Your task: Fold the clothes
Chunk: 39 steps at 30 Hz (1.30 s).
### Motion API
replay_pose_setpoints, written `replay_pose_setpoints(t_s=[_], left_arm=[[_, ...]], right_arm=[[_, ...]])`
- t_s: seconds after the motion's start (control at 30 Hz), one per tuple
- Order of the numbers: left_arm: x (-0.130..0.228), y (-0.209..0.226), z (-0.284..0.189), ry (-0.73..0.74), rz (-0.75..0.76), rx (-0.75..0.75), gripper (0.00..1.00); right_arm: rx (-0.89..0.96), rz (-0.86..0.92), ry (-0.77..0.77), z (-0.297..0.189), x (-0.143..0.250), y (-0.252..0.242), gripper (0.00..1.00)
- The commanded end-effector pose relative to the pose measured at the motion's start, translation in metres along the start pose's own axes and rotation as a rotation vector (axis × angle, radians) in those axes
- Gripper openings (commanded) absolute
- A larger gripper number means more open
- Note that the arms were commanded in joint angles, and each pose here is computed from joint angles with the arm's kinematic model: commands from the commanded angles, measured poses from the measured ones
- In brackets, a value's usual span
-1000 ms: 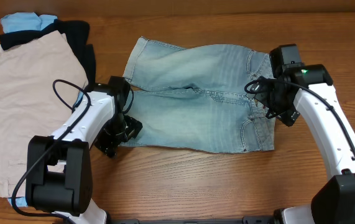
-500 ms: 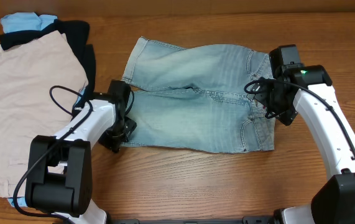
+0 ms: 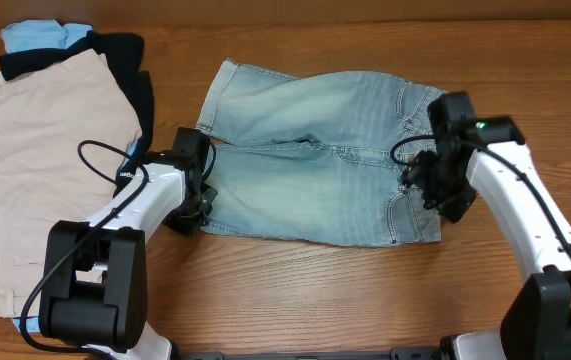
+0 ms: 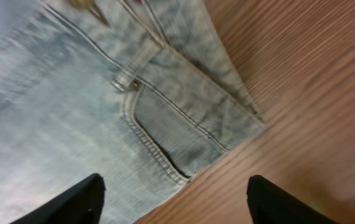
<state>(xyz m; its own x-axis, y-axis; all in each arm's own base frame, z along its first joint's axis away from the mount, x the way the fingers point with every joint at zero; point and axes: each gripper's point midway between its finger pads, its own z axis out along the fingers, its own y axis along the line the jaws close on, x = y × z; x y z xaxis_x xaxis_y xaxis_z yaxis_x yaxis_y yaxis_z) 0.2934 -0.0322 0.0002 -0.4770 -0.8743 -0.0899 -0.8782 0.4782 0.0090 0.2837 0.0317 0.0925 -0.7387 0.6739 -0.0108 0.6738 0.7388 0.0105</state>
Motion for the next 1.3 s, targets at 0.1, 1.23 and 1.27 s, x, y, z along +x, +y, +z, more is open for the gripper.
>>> replay_pose_setpoints(t_s=[0.1,1.23,1.27], left_arm=[[-0.002,-0.001,0.0,-0.022,-0.002,0.014,0.04],[-0.041,-0.035,-0.037,-0.133,0.268,0.087,0.04],[-0.046,-0.041,-0.048,-0.141,0.279,0.098,0.04]], right_arm=[[-0.006,0.098,0.093,0.046,0.031,-0.016,0.7],[-0.008,0.026,-0.085,0.07,0.0,-0.025,0.04],[-0.01,0.035,-0.095,0.061,-0.005,-0.025,0.04]])
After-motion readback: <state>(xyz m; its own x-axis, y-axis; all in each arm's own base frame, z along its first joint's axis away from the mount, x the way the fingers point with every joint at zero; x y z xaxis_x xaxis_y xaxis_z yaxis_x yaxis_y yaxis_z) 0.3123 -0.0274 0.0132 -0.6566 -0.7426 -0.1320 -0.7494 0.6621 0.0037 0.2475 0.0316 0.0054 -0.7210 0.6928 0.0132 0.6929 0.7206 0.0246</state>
